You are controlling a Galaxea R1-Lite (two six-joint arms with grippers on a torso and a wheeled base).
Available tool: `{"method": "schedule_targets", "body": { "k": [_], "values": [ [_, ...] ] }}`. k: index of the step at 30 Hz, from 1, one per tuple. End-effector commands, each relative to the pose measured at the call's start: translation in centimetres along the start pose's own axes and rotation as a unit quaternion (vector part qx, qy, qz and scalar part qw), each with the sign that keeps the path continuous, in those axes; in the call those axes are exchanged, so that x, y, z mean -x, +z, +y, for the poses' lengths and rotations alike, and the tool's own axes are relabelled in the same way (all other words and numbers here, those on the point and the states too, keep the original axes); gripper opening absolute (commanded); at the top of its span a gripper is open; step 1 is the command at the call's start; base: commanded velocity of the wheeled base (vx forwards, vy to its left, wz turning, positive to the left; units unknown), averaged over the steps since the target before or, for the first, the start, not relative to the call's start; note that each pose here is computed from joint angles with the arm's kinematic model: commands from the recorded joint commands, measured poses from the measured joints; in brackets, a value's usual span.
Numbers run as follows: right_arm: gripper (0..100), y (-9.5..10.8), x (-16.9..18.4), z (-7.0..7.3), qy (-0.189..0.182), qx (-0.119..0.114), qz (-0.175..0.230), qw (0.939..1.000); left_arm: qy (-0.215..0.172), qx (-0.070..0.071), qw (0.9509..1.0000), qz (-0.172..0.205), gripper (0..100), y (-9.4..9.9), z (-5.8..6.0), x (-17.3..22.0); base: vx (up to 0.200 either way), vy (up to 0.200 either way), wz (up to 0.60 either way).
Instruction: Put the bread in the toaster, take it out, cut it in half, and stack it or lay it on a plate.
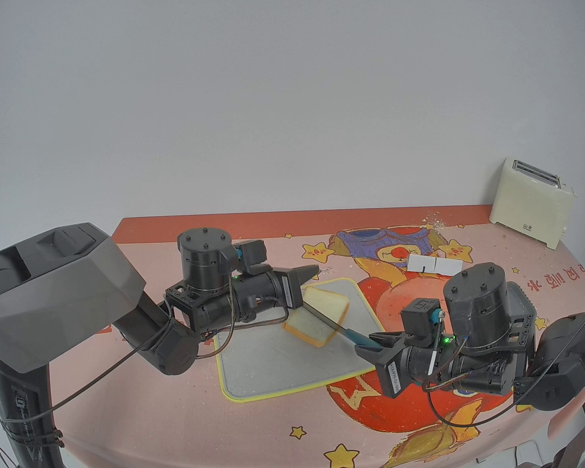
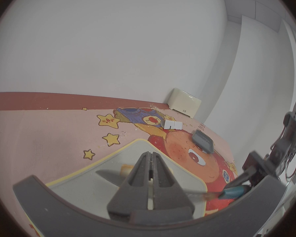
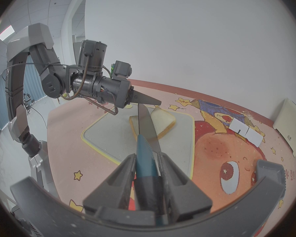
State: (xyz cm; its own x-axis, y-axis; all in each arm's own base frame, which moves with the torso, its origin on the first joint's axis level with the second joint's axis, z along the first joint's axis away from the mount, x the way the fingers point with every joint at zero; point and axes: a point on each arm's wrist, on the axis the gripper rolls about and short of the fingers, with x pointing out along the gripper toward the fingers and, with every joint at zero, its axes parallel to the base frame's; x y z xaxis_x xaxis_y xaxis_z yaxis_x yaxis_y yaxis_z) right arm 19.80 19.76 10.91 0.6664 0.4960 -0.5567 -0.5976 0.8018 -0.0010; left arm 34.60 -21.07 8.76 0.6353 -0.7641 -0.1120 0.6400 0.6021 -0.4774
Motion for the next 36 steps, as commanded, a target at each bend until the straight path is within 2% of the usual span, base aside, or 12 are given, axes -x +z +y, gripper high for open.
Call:
{"method": "schedule_targets", "body": {
  "k": [1, 4, 8, 14, 19, 24, 28, 33, 36],
  "values": [
    [0, 0.0, -0.1, -0.3, -0.004, -0.003, 0.001, 1.0, -0.04, 0.003, 0.997, -0.066, 0, 4.4, -3.0, 1.6, 0.0, 0.0, 0.0],
    [0, 0.1, -0.1, -0.5, -0.007, -0.006, 0.0, 1.0, -0.045, 0.003, 0.9961, -0.076, 0, 5.2, -3.7, 2.2, 0.0, 0.0, 0.0],
    [0, 0.2, -0.2, -0.6, -0.005, -0.023, 0.0, 0.9997, -0.041, 0.005, 0.9965, -0.072, 0, 5.0, -3.5, 2.2, 0.0, 0.0, 0.0],
    [0, 0.3, -0.4, -1.1, -0.006, -0.035, 0.0, 0.9994, -0.035, 0.01, 0.9976, -0.06, 0, 4.3, -3.2, 2.4, 0.0, 0.0, 0.0],
    [0, 0.7, -0.2, -1.0, 0.019, -0.066, -0.005, 0.9976, -0.027, 0.015, 0.9985, -0.046, 0, 4.0, -3.1, 2.4, 0.0, 0.0, 0.0],
    [0, 0.7, -0.4, -1.1, 0.035, -0.08, -0.002, 0.9962, -0.016, 0.022, 0.9993, -0.027, 0, 3.4, -2.6, 2.1, 0.0, 0.0, 0.0],
    [0, 0.7, -0.4, -1.2, 0.049, -0.089, 0.002, 0.9948, -0.004, 0.027, 0.9996, -0.007, 0, 2.0, -1.5, 1.2, 0.0, 0.0, 0.0],
    [0, 0.8, -0.5, -1.3, 0.049, -0.096, 0.001, 0.9942, 0.003, 0.005, 0.9999, 0.01, 0, 0.7, -0.6, 0.6, 0.0, 0.0, 0.0],
    [0, 0.8, -0.5, -1.3, 0.05, -0.096, 0.001, 0.9941, 0.006, 0.004, 0.9999, 0.016, 0, 0.3, -0.5, 0.7, 0.0, 0.0, 0.0]
  ]
}}
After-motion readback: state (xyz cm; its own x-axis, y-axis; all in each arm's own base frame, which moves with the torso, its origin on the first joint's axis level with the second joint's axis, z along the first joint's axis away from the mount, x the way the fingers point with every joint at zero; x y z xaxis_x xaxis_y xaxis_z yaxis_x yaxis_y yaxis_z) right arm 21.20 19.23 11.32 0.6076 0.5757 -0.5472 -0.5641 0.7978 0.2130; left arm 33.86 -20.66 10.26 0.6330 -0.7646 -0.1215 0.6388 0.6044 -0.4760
